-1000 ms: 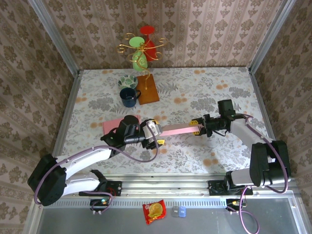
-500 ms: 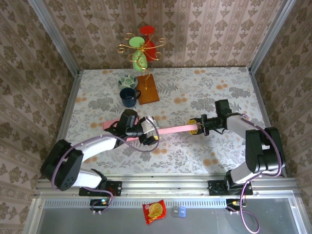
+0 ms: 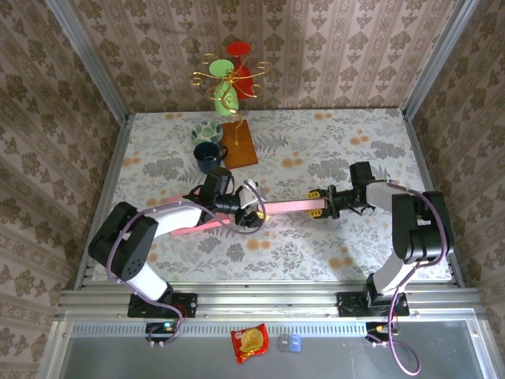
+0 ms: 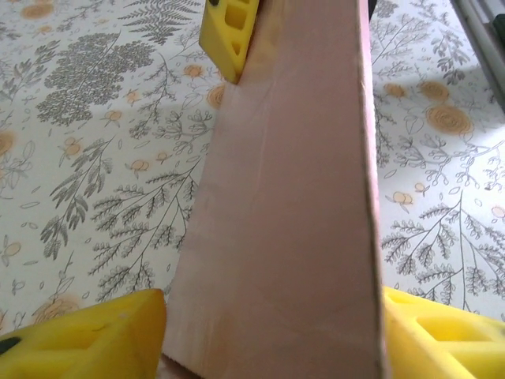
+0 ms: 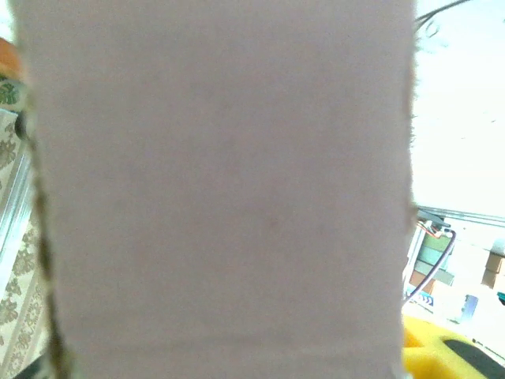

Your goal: Fold the paper box

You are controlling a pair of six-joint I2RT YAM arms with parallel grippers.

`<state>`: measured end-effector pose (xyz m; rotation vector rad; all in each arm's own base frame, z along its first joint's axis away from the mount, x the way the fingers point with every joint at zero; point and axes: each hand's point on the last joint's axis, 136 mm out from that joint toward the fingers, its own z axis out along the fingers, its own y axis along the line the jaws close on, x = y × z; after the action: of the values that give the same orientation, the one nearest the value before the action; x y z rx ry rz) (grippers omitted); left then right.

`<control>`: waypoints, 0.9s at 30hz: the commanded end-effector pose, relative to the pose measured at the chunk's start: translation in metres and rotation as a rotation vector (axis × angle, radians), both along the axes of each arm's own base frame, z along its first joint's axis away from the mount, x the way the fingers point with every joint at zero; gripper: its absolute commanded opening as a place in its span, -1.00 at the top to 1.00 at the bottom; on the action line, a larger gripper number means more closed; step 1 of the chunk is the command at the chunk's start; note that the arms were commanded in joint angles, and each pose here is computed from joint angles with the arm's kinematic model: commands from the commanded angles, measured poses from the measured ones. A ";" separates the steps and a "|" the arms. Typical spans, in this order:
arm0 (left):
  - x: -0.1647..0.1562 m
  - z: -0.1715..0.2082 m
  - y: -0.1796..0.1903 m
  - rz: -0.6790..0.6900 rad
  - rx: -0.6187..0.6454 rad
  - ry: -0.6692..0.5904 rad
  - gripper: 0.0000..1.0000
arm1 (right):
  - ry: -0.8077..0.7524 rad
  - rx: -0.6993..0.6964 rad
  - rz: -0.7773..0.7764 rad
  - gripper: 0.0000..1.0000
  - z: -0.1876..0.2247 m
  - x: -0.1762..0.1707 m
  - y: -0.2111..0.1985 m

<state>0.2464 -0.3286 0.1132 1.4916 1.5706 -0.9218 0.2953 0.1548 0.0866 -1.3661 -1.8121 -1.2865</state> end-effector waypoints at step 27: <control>0.025 0.010 -0.027 0.048 -0.003 0.259 0.12 | -0.212 -0.202 -0.232 -0.43 0.043 0.086 -0.085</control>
<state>0.2714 -0.3555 0.1278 1.3783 1.7084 -1.0945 0.3698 0.0996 0.1110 -1.5206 -1.9224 -1.4071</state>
